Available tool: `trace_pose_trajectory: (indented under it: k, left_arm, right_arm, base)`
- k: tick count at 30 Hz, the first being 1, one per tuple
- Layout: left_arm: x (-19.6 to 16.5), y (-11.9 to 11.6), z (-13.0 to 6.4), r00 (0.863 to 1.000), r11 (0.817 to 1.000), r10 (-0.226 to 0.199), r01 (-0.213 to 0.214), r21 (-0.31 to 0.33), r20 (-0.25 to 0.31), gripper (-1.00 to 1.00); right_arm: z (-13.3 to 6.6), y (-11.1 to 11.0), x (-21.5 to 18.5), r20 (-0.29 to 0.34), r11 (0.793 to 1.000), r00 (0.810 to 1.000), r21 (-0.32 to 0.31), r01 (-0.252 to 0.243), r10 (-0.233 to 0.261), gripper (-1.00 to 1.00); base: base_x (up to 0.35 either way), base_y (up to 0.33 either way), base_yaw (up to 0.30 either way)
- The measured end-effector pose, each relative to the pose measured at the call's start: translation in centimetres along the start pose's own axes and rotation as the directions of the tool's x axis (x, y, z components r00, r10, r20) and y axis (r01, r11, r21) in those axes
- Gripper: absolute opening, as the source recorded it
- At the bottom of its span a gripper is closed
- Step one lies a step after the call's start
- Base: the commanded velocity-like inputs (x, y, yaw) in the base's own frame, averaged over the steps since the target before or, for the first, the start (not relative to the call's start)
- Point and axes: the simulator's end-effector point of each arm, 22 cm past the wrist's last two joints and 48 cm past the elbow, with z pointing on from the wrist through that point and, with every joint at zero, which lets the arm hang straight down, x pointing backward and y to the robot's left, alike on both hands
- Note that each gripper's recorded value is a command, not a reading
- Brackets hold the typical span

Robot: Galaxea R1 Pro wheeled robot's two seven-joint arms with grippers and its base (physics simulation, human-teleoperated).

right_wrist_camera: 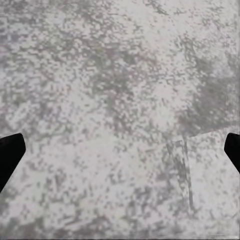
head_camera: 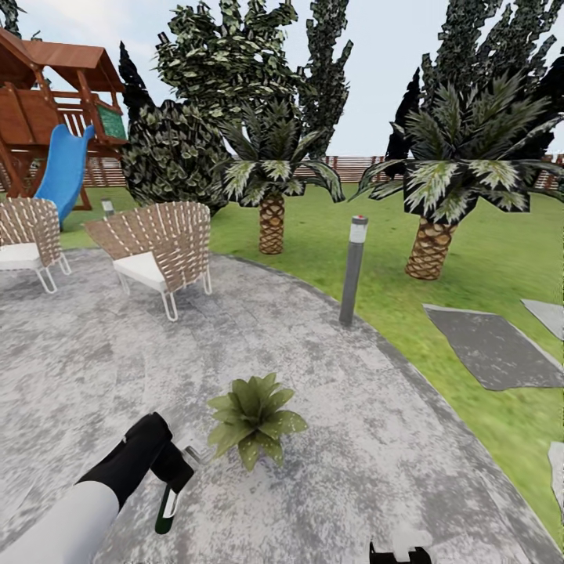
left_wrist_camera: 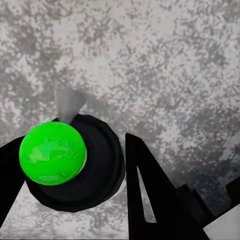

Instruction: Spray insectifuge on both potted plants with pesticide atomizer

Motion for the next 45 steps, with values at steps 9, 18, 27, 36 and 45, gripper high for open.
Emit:
trace_pose_trajectory:
  k: [9, 18, 27, 36, 45]
  left_arm:
    - [0.0, 0.0, 0.0, 1.0, 1.0, -0.004, 0.004, 0.0, 0.0, -1.0]
    - [-0.2, -0.2, -0.1, 1.0, 1.0, -0.006, 0.005, 0.008, 0.008, -1.0]
    - [-0.8, -0.8, -0.2, 1.0, 1.0, -0.003, 0.003, 0.021, 0.013, -1.0]
    - [-3.4, -0.1, -4.2, 0.996, 0.995, -0.08, 0.082, 0.05, -0.038, -1.0]
    - [-1.8, -1.9, -4.9, 0.987, 0.994, 0.005, 0.013, 0.109, -0.163, -1.0]
  right_arm:
    - [0.0, -0.1, 0.0, 0.001, 1.0, 1.0, -0.001, 0.002, -0.002, 1.0]
    - [0.0, 0.0, -0.1, 0.002, 1.0, 1.0, -0.001, 0.0, 0.0, 1.0]
    - [0.0, -0.1, -0.1, 0.002, 1.0, 1.0, 0.003, -0.002, 0.002, 1.0]
    - [0.1, -0.7, 0.0, 0.002, 1.0, 1.0, 0.01, 0.0, 0.0, 1.0]
    - [0.1, -0.7, 0.0, 0.001, 1.0, 1.0, 0.01, 0.001, -0.001, 1.0]
  base:
    - [-0.131, 0.267, -0.003]
    - [-0.002, 0.303, -0.044]
    - [0.0, 0.09, -0.252]
    - [0.0, 0.001, -0.262]
    - [0.0, 0.035, -0.181]
